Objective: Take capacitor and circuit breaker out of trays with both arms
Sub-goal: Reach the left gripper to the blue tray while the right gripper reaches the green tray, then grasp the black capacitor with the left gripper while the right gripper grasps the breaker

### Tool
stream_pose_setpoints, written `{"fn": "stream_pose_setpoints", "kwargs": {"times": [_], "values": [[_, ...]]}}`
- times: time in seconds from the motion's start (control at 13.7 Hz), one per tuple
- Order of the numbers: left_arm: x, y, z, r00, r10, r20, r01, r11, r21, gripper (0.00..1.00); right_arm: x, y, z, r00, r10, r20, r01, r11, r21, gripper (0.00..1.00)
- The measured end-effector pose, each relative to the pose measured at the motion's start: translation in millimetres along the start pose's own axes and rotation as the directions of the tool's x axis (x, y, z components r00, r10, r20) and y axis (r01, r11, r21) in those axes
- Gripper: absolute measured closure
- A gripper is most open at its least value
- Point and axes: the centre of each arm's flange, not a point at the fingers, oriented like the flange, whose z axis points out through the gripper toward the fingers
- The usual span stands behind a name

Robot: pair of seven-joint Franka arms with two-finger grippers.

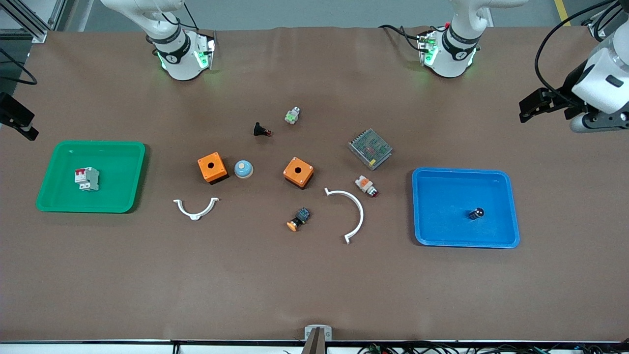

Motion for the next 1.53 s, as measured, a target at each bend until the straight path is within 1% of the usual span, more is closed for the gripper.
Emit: {"fn": "stream_pose_setpoints", "kwargs": {"times": [0.29,0.51,0.73,0.87,1.02,1.09,1.24,1.46,1.53], "values": [[26,-3,33,1.0,-0.001,0.012,0.001,1.0,0.007,0.0,0,0,1,1.0,0.001,0.002,-0.001,1.0,0.0,0.0],[41,-12,70,1.0,-0.019,0.013,0.018,1.0,0.005,0.0,7,-1,18,0.999,-0.005,0.032,0.005,1.0,0.0,0.0],[49,-19,108,1.0,-0.031,0.001,0.031,1.0,0.002,0.0,17,5,53,0.996,0.005,0.086,-0.005,1.0,-0.003,0.0],[53,-21,139,0.999,-0.035,-0.016,0.035,0.999,-0.002,0.0,22,25,88,0.989,0.03,0.148,-0.029,1.0,-0.009,0.0],[54,-19,167,0.999,-0.038,-0.031,0.037,0.999,-0.005,0.0,27,55,128,0.979,0.001,0.204,0.001,1.0,-0.008,0.0],[55,-19,178,0.998,-0.046,-0.034,0.046,0.999,-0.006,0.0,30,75,147,0.975,-0.031,0.222,0.033,0.999,-0.004,0.0],[56,-18,196,0.996,-0.075,-0.045,0.075,0.997,-0.01,0.0,31,111,180,0.968,-0.069,0.24,0.069,0.998,0.007,0.0],[57,-15,226,0.992,-0.11,-0.059,0.109,0.994,-0.017,0.01,26,153,232,0.956,-0.054,0.288,0.051,0.999,0.019,0.0],[58,-15,239,0.992,-0.114,-0.056,0.113,0.993,-0.017,0.01,24,164,249,0.953,-0.051,0.297,0.046,0.999,0.021,0.0]]}}
